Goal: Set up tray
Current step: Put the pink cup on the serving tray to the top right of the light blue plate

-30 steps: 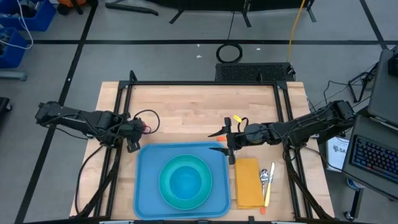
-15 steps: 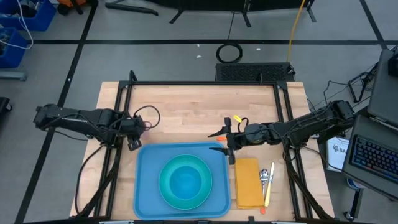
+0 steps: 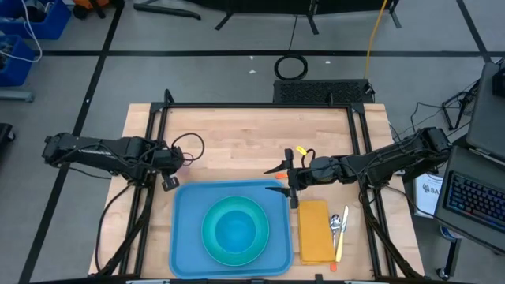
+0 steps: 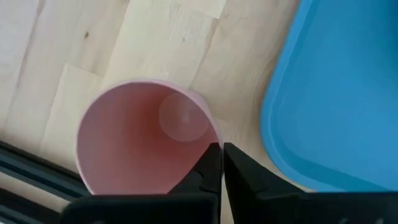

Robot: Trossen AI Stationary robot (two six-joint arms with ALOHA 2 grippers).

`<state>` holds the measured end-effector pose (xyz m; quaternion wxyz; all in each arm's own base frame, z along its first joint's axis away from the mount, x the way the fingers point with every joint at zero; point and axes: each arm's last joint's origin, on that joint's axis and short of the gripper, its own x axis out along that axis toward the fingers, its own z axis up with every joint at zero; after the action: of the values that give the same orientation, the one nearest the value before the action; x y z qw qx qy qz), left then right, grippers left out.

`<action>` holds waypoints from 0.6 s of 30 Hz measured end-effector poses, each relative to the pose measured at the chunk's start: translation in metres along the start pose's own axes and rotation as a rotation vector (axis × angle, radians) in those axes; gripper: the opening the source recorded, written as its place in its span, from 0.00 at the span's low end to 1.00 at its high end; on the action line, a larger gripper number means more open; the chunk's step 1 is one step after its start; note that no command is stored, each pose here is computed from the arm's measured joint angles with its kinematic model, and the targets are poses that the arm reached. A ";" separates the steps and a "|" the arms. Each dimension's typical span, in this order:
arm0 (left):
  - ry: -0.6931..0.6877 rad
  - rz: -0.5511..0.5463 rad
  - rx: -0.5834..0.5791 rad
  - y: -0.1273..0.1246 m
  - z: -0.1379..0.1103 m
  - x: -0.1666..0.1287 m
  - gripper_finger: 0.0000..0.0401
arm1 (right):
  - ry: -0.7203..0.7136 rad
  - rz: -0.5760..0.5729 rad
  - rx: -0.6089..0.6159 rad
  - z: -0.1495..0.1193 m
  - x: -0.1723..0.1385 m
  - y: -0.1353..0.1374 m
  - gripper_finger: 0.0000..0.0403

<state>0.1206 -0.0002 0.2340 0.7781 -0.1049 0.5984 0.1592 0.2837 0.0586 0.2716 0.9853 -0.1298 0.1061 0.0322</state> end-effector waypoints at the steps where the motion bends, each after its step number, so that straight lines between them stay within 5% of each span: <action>1: -0.003 -0.002 0.000 0.000 0.000 0.000 0.02 | 0.000 0.000 0.000 0.000 0.000 0.000 0.52; 18: -0.130 -0.015 0.067 -0.005 0.012 -0.008 0.01 | 0.001 -0.008 -0.008 0.000 0.000 -0.002 0.52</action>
<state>0.1314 -0.0016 0.2442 0.8197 -0.0725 0.5508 0.1399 0.2841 0.0567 0.2717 0.9848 -0.1343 0.1061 0.0286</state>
